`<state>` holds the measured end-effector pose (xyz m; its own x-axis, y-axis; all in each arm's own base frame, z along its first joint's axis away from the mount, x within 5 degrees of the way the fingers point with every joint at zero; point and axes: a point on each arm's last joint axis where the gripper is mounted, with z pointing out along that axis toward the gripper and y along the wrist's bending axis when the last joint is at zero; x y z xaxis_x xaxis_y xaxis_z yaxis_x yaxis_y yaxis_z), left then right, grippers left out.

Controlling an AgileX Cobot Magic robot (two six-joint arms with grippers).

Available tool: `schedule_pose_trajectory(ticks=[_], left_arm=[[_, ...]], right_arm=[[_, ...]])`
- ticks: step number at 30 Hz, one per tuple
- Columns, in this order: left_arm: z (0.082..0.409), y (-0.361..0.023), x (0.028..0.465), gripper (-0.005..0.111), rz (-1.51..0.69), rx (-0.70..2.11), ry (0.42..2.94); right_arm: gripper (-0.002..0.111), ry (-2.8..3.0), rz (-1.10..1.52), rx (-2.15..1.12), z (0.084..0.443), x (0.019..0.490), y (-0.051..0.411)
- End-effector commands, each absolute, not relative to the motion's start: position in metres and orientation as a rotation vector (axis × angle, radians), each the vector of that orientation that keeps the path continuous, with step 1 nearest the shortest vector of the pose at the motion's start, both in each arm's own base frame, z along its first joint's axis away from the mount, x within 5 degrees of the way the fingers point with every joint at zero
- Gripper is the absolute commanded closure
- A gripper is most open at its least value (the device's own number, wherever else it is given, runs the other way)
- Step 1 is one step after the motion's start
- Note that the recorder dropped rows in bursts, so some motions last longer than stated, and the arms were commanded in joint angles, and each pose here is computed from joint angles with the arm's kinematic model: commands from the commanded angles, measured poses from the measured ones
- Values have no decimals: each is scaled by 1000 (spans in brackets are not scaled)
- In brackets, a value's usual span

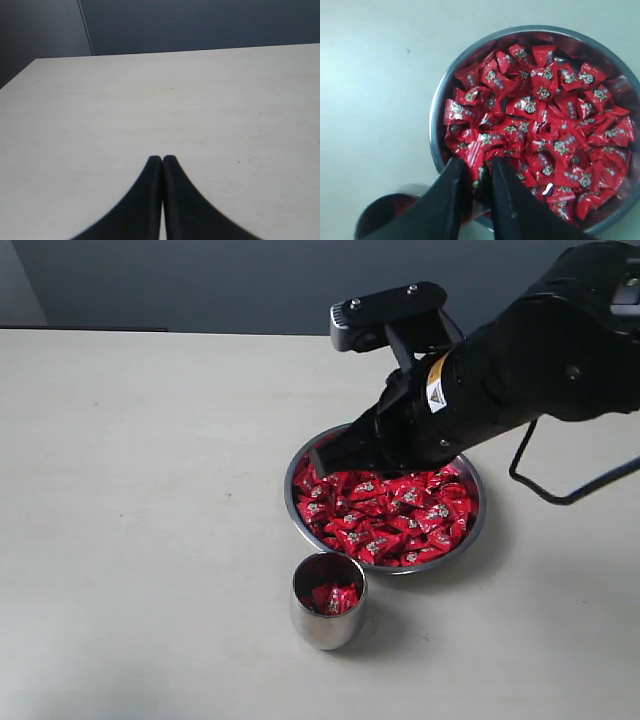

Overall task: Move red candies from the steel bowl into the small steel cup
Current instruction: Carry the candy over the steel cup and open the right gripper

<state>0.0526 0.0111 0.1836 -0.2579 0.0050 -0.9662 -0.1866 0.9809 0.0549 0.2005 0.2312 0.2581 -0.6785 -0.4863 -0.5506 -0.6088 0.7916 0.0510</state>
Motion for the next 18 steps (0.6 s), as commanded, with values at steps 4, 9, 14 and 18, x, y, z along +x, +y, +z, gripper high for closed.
schedule_pose_trajectory(ticks=[4, 9, 14, 18], left_arm=[[183, 11, 53, 106, 179, -126, 1817], [183, 11, 53, 106, 179, -126, 1817], [183, 11, 53, 106, 179, -126, 1817], [183, 11, 53, 106, 179, -126, 1817]], right_arm=[[109, 2474, 297, -980, 243, 169, 227], [109, 2419, 335, -1095, 234, 150, 235], [109, 2381, 376, -1133, 234, 142, 243], [109, 2381, 372, -1137, 232, 143, 245]])
